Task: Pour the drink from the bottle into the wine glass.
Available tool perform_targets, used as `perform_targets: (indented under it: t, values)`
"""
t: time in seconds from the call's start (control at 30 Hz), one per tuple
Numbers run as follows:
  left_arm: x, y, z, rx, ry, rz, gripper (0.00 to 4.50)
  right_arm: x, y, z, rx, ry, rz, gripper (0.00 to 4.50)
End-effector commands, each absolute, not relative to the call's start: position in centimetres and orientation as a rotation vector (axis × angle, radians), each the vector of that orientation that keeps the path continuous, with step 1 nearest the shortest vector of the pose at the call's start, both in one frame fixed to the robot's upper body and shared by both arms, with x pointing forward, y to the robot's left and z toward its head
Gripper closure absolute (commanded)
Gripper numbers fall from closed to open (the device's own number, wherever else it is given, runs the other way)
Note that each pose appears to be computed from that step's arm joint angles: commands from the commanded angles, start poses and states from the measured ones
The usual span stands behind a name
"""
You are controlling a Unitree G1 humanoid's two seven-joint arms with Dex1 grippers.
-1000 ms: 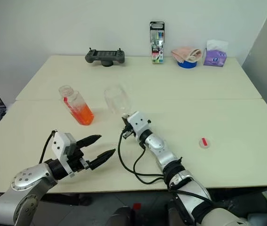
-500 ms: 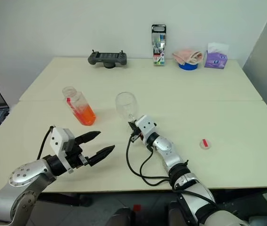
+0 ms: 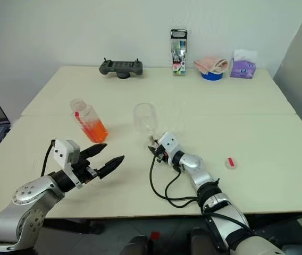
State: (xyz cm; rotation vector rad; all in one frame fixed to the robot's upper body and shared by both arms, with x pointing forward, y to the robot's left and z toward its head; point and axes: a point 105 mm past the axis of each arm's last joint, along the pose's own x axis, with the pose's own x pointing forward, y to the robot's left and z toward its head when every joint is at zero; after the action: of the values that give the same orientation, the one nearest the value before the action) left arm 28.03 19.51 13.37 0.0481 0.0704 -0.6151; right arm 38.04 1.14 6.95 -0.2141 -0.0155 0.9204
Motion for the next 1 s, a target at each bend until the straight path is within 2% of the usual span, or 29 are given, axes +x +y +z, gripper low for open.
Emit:
perform_targets:
  t: [0.03,0.17,0.2,0.37,0.6,0.7,0.8,0.9,1.0]
  values:
    - [28.4,20.4,13.6,0.07,0.039,-0.578,0.0,37.7,0.2,5.4,-0.272,0.048,0.919,1.6]
    - [29.0,21.4,13.2,0.058,0.034,-0.524,0.0,37.5,0.4,6.3,-0.302,0.029,0.939,0.16]
    - [29.3,21.9,13.2,0.056,0.026,-0.495,0.0,37.3,0.3,6.7,-0.308,0.028,0.96,0.03]
    - [30.0,23.8,13.1,0.048,-0.01,-0.37,0.0,35.9,-1.0,8.7,-0.321,0.021,1.021,0.03]
    - [30.8,26.9,13.0,0.041,-0.079,-0.109,0.0,32.1,-7.0,15.0,-0.39,0.035,1.065,0.03]
    - [31.0,27.6,13.4,0.041,-0.111,-0.038,0.0,30.3,-9.7,18.4,-0.429,0.063,1.104,0.03]
    - [31.6,28.2,14.2,0.057,-0.139,0.005,0.0,29.9,-11.1,22.7,-0.413,0.039,1.114,0.03]
    - [32.6,28.5,15.1,0.067,-0.155,0.023,0.0,28.9,-10.9,26.6,-0.408,-0.02,1.178,0.03]
    - [33.4,28.9,16.2,0.078,-0.176,0.045,0.0,28.5,-10.2,29.0,-0.418,-0.074,1.211,0.03]
